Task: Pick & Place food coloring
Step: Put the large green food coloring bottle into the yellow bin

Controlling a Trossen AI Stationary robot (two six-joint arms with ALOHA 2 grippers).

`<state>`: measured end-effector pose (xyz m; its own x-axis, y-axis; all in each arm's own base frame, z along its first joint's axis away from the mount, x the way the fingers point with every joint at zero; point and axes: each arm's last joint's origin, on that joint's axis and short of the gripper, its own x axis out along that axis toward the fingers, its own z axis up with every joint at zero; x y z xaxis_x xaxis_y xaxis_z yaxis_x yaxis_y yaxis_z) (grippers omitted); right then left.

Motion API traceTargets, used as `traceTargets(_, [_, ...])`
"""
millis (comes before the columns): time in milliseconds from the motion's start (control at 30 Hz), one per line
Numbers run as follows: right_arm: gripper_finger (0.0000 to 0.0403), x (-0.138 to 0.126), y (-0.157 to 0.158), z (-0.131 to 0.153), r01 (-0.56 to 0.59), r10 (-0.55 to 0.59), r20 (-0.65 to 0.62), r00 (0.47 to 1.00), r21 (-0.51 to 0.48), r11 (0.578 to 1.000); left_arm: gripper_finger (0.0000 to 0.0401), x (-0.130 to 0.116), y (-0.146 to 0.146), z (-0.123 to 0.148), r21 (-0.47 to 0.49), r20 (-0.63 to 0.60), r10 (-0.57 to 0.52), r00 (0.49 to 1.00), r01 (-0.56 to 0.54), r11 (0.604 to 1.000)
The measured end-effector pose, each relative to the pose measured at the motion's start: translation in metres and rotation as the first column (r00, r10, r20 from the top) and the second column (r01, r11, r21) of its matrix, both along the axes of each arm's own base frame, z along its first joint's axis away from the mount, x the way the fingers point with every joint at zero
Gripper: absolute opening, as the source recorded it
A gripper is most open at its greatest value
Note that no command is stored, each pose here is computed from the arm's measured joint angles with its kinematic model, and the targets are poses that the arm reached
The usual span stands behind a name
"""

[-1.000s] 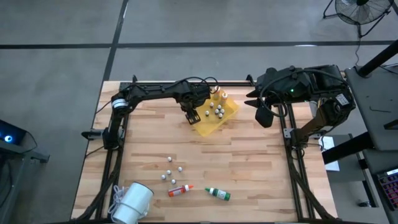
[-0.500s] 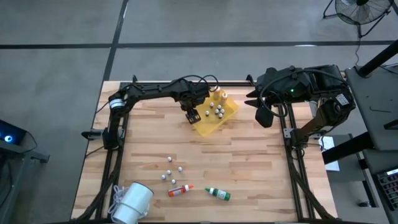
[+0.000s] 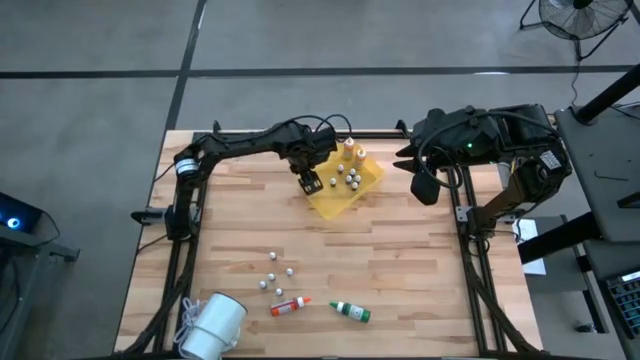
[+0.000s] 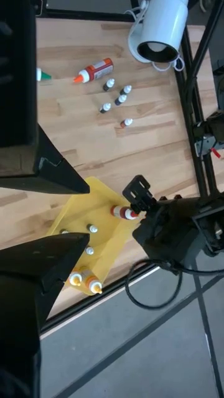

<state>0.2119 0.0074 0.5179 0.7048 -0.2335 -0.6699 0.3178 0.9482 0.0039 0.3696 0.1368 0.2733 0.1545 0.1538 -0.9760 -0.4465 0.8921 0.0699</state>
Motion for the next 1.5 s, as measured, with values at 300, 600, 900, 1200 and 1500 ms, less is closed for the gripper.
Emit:
traceTargets(300, [0.0113, 0.0, 0.0, 0.0, -0.002, 0.002, 0.0, 1.0, 0.001, 1.0, 0.0193, 0.005, -0.005, 0.06, 0.052, 0.15, -0.01, 0.989, 0.002, 0.999])
traceTargets(600, [0.0109, 0.001, 0.002, -0.001, -0.061, 0.061, -0.009, 0.998, 0.027, 0.998, 0.0193, 0.007, -0.053, 0.135, 0.075, 0.382, -0.151, 0.912, 0.132, 0.988])
traceTargets(900, [0.0119, 0.002, 0.006, -0.002, -0.081, 0.081, -0.017, 0.997, 0.026, 0.996, 0.0193, -0.017, -0.121, 0.168, 0.097, 0.537, -0.257, 0.804, 0.244, 0.965])
traceTargets(1200, [0.0128, 0.01, 0.01, -0.015, -0.106, 0.109, -0.077, 0.991, 0.044, 0.993, 0.0193, -0.035, -0.161, 0.187, 0.15, 0.613, -0.309, 0.727, 0.277, 0.949])
traceTargets(1500, [0.0125, 0.018, 0.023, -0.031, -0.124, 0.133, -0.148, 0.98, 0.07, 0.99, 0.019, -0.038, -0.171, 0.184, 0.144, 0.603, -0.314, 0.733, 0.287, 0.947])
